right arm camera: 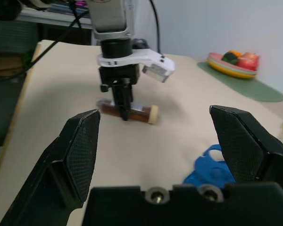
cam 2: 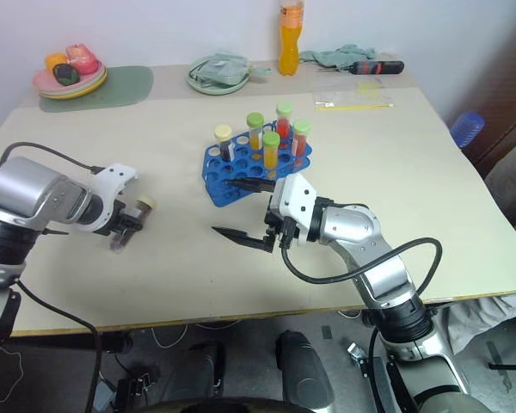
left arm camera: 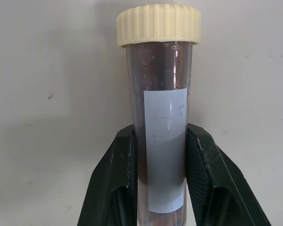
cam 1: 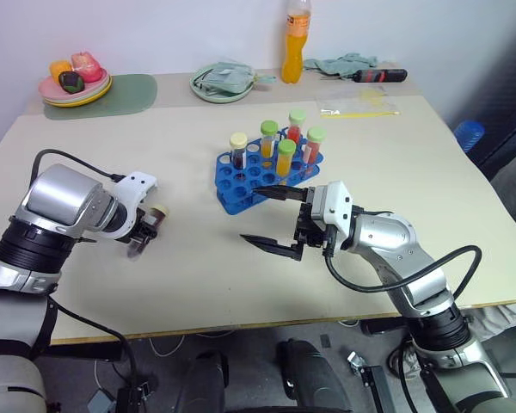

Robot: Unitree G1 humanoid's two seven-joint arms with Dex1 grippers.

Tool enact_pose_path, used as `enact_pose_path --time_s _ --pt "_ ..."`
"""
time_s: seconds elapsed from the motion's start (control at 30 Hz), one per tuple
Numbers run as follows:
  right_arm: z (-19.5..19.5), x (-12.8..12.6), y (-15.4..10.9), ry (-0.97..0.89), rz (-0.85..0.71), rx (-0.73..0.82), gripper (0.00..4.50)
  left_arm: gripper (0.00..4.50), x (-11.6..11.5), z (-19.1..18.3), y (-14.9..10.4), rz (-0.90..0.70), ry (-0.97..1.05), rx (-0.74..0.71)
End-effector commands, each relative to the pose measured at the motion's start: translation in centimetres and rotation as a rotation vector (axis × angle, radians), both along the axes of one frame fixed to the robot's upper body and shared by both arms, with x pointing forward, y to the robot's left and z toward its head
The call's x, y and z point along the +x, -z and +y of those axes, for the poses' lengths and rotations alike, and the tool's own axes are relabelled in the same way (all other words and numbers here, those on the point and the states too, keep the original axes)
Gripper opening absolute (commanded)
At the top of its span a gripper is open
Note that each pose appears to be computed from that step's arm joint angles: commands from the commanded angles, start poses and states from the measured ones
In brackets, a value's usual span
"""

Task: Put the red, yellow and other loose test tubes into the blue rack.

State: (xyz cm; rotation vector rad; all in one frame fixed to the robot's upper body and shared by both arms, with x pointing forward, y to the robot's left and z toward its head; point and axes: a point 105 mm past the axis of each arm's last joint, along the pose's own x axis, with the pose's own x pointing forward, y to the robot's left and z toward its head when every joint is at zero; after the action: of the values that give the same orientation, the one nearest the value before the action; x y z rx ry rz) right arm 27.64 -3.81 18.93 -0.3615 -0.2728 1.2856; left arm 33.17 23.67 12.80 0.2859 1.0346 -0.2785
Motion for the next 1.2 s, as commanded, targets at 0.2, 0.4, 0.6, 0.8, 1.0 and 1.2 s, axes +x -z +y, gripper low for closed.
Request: enact_pose_path --time_s 0.2,0.4,0.6,0.8,1.0,1.2 --pt "-1.3 0.0 -0.6 0.037 0.045 0.039 4.13 0.78 3.6 -1.1 -11.9 -0.89 0.088 -0.065" --pt "-5.0 2.2 2.2 0.24 0.161 0.066 4.13 0.78 -3.3 -12.6 -14.1 -1.268 0.494 -0.471" --pt "-8.9 3.9 3.7 0.423 0.217 0.079 4.13 0.78 -1.5 -17.3 -10.6 -1.417 0.443 -0.457" --pt "-10.0 3.9 3.8 0.473 0.215 0.082 4.13 0.78 1.6 -18.9 -9.0 -1.512 0.317 -0.46" --pt "-10.4 3.9 3.8 0.508 0.208 0.097 4.13 0.78 3.6 -19.3 -6.6 -1.461 0.293 -0.418" --pt "-10.4 3.8 3.8 0.521 0.208 0.108 4.13 0.78 4.4 -20.1 -5.0 -1.392 0.303 -0.455"
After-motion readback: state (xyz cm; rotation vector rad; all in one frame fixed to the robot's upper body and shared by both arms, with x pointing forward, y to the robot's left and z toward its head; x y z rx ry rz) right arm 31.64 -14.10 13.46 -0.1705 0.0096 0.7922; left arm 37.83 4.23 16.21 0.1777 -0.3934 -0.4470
